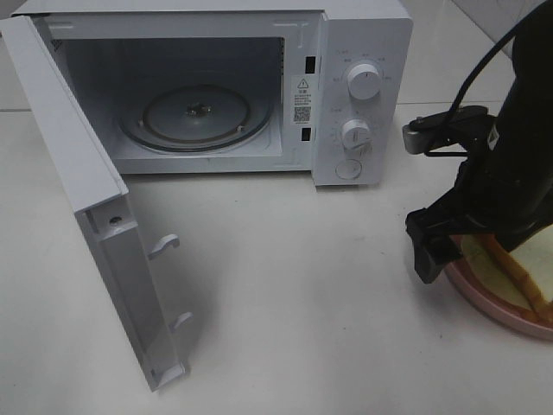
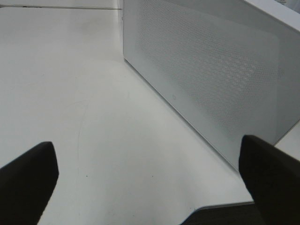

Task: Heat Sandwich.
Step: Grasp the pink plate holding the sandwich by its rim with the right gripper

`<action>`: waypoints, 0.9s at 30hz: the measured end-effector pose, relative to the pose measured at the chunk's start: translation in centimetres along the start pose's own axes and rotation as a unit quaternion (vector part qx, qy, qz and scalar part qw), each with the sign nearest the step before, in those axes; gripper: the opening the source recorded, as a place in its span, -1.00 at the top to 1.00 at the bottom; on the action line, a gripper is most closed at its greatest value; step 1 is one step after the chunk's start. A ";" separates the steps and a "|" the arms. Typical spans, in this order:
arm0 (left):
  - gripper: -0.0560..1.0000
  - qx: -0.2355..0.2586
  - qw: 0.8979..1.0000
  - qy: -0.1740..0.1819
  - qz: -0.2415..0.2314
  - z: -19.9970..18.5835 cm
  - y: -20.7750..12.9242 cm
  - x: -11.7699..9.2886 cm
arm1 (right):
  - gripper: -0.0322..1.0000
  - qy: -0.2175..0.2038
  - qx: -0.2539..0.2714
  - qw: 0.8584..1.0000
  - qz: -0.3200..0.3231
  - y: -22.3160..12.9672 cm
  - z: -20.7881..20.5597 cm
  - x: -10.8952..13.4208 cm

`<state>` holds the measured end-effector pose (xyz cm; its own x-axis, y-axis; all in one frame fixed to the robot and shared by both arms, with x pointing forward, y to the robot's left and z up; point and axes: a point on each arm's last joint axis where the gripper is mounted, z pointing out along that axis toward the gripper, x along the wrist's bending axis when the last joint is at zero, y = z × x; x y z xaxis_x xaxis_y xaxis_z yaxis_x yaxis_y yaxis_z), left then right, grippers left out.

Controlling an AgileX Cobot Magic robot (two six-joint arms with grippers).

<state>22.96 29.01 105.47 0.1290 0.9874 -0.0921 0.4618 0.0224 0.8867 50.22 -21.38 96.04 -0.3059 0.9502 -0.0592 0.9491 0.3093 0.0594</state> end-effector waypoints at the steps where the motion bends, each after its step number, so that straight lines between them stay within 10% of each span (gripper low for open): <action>1: -0.95 0.000 1.000 0.000 0.000 0.0 0.0 0.0 | -0.91 0.000 0.010 1.000 -0.003 0.1 0.6 0.0; 27: -0.95 0.000 1.000 0.000 0.000 0.0 0.0 0.0 | -0.81 -0.011 0.038 0.999 -0.030 1.8 7.0 0.2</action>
<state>22.96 29.01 105.47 0.1290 0.9874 -0.0921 0.4618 0.0224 0.8867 52.34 -20.88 89.13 -0.3616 0.9286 -0.0831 0.9323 0.3612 -0.0203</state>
